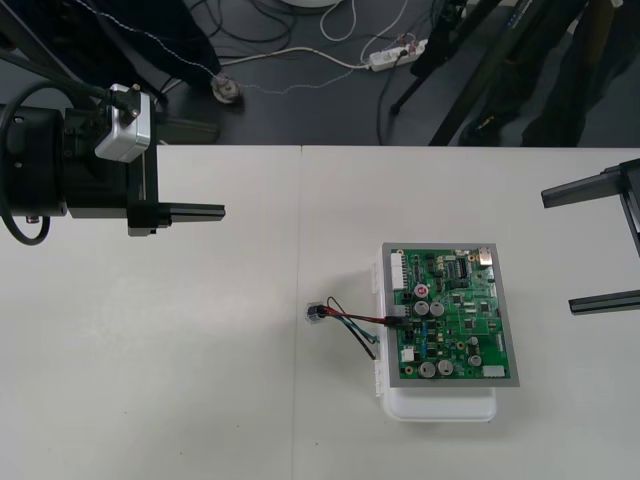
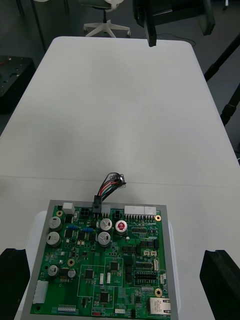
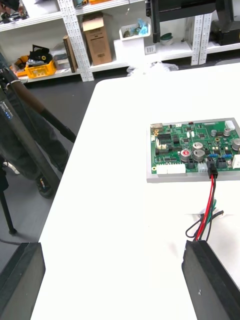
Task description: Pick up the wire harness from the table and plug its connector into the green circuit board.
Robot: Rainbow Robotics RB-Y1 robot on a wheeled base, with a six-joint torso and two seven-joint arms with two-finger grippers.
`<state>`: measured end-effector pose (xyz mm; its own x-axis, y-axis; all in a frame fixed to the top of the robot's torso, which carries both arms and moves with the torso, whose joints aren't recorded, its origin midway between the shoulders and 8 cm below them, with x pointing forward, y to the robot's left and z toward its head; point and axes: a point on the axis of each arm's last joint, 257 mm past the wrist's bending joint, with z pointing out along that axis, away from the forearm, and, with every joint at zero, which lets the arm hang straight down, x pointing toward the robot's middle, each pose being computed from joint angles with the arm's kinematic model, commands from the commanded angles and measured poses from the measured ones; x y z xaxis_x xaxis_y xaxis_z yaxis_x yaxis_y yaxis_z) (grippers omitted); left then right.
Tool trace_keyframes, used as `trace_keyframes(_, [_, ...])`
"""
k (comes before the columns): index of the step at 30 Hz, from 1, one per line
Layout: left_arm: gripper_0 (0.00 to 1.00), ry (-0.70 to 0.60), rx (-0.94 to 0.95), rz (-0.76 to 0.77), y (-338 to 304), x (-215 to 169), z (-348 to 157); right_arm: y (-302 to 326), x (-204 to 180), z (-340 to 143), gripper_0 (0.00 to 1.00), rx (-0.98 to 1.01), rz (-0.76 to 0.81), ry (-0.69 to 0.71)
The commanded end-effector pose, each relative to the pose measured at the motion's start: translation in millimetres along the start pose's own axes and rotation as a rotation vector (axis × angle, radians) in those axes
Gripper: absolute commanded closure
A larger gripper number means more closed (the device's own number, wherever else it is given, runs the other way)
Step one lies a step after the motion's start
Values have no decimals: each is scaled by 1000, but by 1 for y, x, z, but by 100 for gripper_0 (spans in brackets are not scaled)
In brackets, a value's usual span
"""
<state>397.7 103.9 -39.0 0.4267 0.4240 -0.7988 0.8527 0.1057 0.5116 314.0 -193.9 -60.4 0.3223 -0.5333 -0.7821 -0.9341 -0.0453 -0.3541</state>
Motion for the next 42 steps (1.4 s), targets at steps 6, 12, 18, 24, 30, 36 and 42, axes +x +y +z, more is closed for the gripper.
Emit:
trace_keyframes(6, [19,21,18,110,1,-9,0,-2,13,-13,0,17,-28,69])
trace_keyframes(12, [19,21,18,110,1,-9,0,-2,13,-13,0,17,-28,69])
trace_keyframes(18, [19,21,18,110,1,-9,0,-2,13,-13,0,17,-28,69])
trace_keyframes(24, [19,21,18,110,1,-9,0,-2,13,-13,0,17,-28,69])
trace_keyframes(30, [19,21,18,110,1,-9,0,-2,13,-13,0,17,-28,69])
trace_keyframes(36, [19,21,18,110,1,-9,0,-2,13,-13,0,17,-28,69])
trace_keyframes(42, [19,21,18,110,1,-9,0,-2,13,-13,0,17,-28,69])
